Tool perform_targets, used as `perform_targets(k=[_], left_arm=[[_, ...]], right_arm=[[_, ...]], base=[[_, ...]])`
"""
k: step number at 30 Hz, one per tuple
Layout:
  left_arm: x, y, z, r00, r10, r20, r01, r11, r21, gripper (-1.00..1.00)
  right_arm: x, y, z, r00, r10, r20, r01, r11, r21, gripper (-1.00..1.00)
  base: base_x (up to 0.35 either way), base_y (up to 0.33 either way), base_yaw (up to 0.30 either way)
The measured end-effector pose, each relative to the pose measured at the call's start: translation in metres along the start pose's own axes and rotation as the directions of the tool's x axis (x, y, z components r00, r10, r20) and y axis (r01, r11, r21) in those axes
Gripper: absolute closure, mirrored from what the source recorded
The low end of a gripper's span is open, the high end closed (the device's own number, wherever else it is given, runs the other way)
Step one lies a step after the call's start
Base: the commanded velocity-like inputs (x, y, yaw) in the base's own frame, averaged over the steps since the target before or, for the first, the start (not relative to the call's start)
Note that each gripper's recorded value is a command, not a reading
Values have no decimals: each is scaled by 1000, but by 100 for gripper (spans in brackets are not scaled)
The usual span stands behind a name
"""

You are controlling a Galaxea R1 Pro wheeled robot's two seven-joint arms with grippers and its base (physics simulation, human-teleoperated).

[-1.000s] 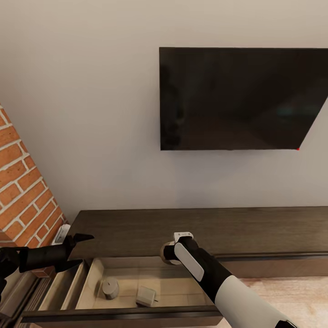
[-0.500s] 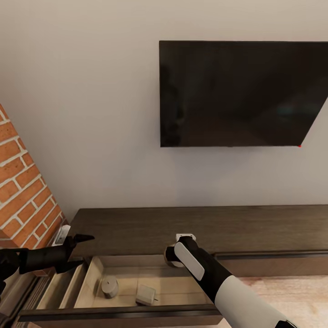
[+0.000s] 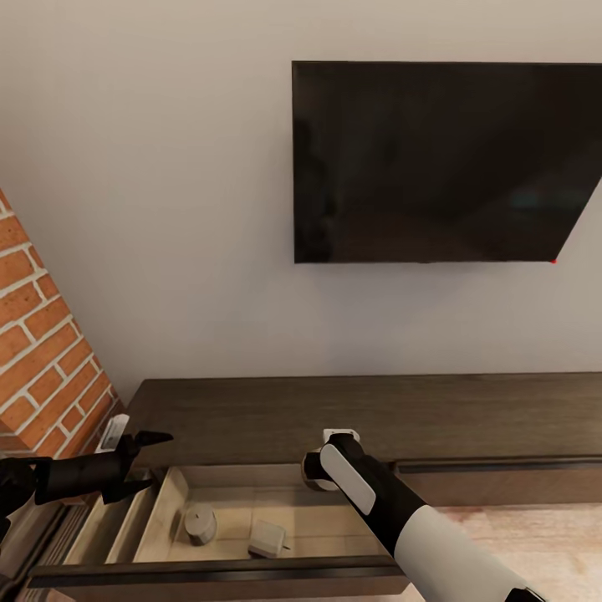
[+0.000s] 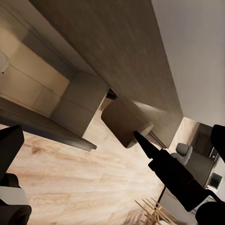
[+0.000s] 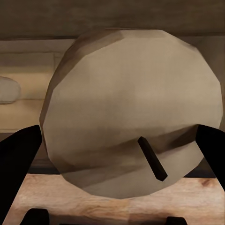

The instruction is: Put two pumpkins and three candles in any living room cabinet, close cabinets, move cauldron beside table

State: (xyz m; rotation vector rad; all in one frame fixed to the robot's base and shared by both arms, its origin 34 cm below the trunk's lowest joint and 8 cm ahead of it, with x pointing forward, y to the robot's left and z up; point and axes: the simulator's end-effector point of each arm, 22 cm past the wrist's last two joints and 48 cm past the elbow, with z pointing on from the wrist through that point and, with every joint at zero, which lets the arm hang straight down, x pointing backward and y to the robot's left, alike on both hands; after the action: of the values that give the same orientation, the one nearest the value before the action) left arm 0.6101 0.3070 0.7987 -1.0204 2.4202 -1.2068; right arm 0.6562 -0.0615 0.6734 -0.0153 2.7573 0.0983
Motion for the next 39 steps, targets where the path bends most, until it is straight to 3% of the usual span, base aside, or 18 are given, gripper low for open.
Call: perform_targets(k=[23,31,39], left_arm=[[1,28,24,1000,-6,-10,6,1000,21,-100],[13,21,29,999,5,-35,-2,997,80,-100],[22,20,34,998,8,-56,0,992,127,-100]], right_arm=[[18,-1,37,1000,-1,0,1,1000,-7,100],[39,-3,49,997,-48,-65,47,999,-6,100],[48,-4,62,996,-54,-75,53,999,-7,100]], base=[[0,0,0],[0,0,0],[0,0,0]])
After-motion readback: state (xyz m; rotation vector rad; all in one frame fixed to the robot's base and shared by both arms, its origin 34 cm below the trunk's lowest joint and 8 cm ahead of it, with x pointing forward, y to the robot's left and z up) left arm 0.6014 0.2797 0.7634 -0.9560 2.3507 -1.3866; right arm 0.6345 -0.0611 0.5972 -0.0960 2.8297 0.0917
